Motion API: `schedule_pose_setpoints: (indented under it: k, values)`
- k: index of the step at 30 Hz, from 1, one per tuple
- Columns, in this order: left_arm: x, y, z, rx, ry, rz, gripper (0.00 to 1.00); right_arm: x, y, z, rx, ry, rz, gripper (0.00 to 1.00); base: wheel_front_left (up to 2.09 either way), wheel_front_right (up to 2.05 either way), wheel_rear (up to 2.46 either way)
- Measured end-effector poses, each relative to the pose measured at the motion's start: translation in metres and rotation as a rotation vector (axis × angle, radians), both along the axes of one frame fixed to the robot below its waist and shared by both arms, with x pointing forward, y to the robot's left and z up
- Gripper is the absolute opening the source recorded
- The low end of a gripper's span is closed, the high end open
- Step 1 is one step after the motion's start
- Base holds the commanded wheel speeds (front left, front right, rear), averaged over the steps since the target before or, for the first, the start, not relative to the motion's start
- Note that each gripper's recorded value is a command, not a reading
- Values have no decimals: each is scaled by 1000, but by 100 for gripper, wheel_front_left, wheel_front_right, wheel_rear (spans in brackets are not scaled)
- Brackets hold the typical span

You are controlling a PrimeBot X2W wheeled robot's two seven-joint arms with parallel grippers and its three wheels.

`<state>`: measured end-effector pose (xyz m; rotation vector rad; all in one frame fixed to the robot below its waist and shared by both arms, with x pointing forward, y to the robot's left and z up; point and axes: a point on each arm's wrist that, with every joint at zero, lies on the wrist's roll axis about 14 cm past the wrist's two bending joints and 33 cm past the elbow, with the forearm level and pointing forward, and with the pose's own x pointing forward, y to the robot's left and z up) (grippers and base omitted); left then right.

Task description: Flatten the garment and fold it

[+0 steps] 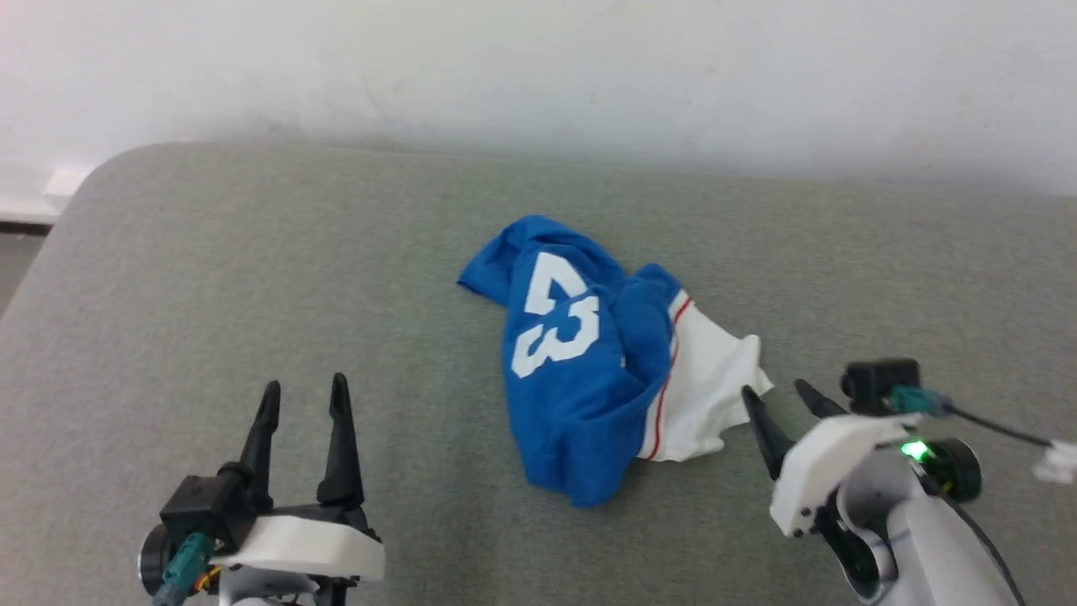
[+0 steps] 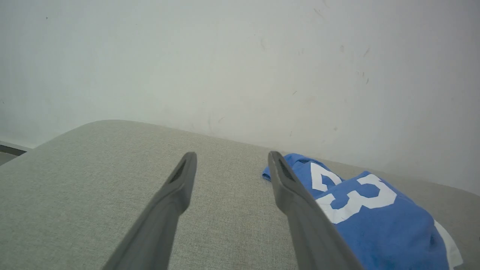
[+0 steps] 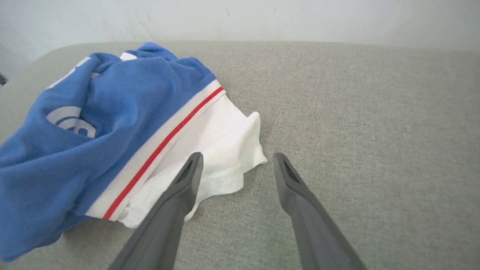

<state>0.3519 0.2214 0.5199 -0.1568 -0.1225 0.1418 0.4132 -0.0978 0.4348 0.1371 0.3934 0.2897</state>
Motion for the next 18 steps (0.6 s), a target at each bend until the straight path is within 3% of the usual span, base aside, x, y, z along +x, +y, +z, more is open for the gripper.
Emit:
schedule_pose_setpoints:
  k: [5,12,14,15,16,18]
  values:
    - [-10,5,-1,-13,2,35,100,14,27,-22,-56,144,105,100,0,0,0]
    - [-21,17,1,-11,-2,87,100,5,48,-63,-157,388,218,100,0,0,0]
    - [-22,19,1,-10,-1,95,100,4,51,-67,-173,438,240,76,0,0,0]
    - [-22,19,1,-9,-2,97,100,4,52,-68,-171,450,243,23,0,0,0]
    - [-22,19,2,-6,-3,98,100,4,53,-67,-166,458,247,0,0,0,0]
    - [-21,18,2,-6,-5,96,100,4,56,-65,-160,451,258,0,0,0,0]
